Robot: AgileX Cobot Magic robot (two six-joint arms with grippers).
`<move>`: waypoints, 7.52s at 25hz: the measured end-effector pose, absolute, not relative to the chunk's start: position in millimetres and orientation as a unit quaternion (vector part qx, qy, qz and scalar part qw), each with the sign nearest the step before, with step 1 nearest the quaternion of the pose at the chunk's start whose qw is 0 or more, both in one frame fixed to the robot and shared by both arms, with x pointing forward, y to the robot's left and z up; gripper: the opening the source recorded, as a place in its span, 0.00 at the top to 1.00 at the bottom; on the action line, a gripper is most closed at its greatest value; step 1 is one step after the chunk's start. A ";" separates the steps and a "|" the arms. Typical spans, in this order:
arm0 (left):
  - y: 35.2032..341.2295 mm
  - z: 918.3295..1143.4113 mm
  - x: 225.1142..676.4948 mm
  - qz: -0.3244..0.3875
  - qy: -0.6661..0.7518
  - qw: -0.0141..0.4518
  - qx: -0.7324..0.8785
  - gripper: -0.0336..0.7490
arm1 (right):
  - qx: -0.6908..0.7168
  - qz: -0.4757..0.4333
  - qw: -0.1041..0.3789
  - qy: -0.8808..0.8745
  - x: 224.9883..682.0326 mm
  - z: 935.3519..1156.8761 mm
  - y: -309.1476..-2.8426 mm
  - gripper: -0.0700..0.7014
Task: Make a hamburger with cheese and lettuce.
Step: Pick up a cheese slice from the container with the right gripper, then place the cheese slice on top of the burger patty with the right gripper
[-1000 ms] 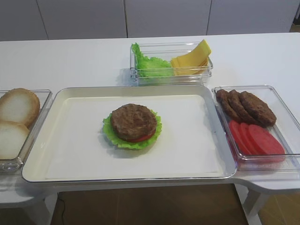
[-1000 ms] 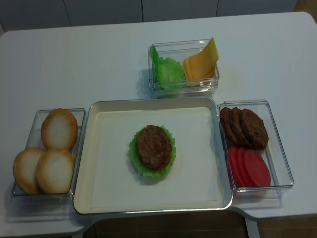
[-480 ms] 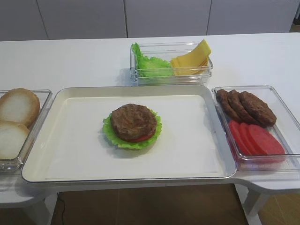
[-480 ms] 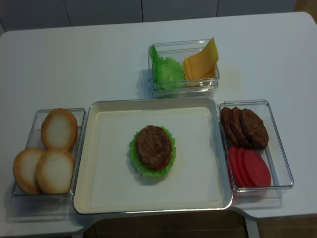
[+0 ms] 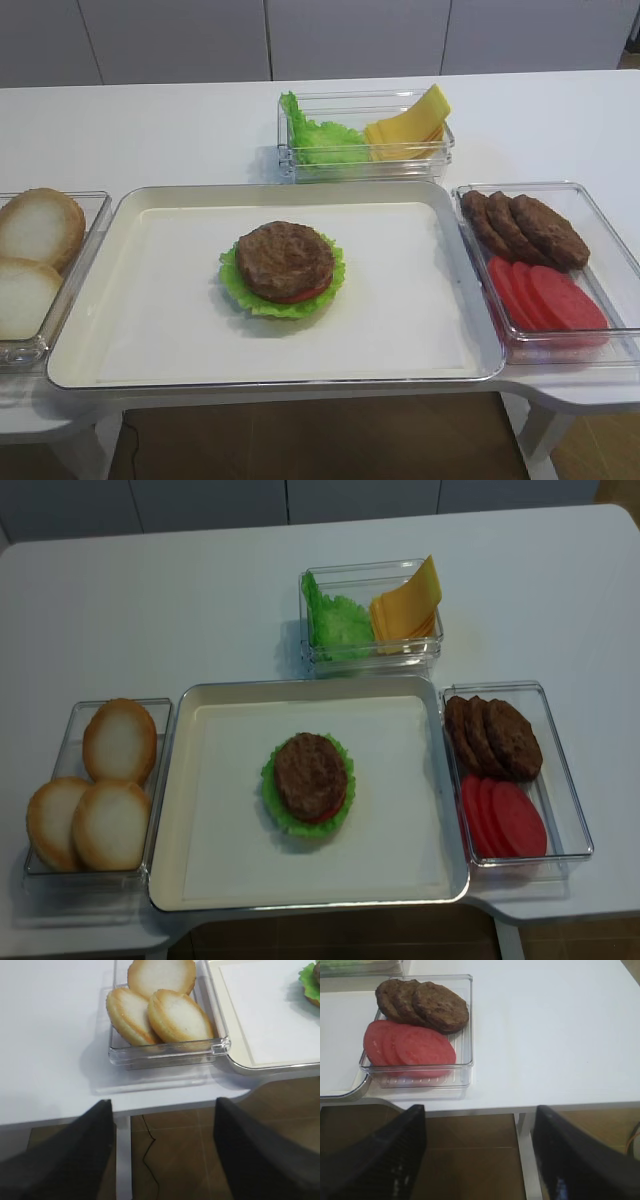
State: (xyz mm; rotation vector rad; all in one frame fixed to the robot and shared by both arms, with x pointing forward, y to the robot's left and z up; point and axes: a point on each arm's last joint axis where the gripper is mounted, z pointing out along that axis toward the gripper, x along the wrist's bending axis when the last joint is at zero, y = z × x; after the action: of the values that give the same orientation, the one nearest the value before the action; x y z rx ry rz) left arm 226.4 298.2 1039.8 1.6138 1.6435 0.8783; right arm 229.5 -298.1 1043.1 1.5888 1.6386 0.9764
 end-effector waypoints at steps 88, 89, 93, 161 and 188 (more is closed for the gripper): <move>298.2 1039.8 226.4 0.336 0.629 0.332 0.618 0.36 | 0.638 0.406 0.021 0.654 747.3 1016.9 -220.3 0.57; 298.2 1039.8 226.4 0.336 0.629 0.332 0.618 0.36 | 0.638 0.407 0.022 0.654 747.4 1017.0 -220.4 0.57; 298.2 1039.8 226.4 0.336 0.629 0.332 0.618 0.36 | 0.638 0.406 0.021 0.654 747.6 1015.9 -220.3 0.58; 298.2 1039.8 226.4 0.336 0.629 0.332 0.618 0.36 | 0.588 0.426 0.010 0.688 713.2 1087.7 -216.4 0.90; 298.2 1039.8 226.4 0.336 0.629 0.332 0.618 0.36 | 0.550 0.415 0.000 0.725 574.1 1171.6 -217.5 0.91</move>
State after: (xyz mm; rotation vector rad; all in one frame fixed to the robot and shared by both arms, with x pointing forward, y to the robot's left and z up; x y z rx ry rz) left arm 226.4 298.2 1039.8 1.6138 1.6435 0.8783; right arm 574.1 -217.5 1171.6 1.7284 2.2773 1.3033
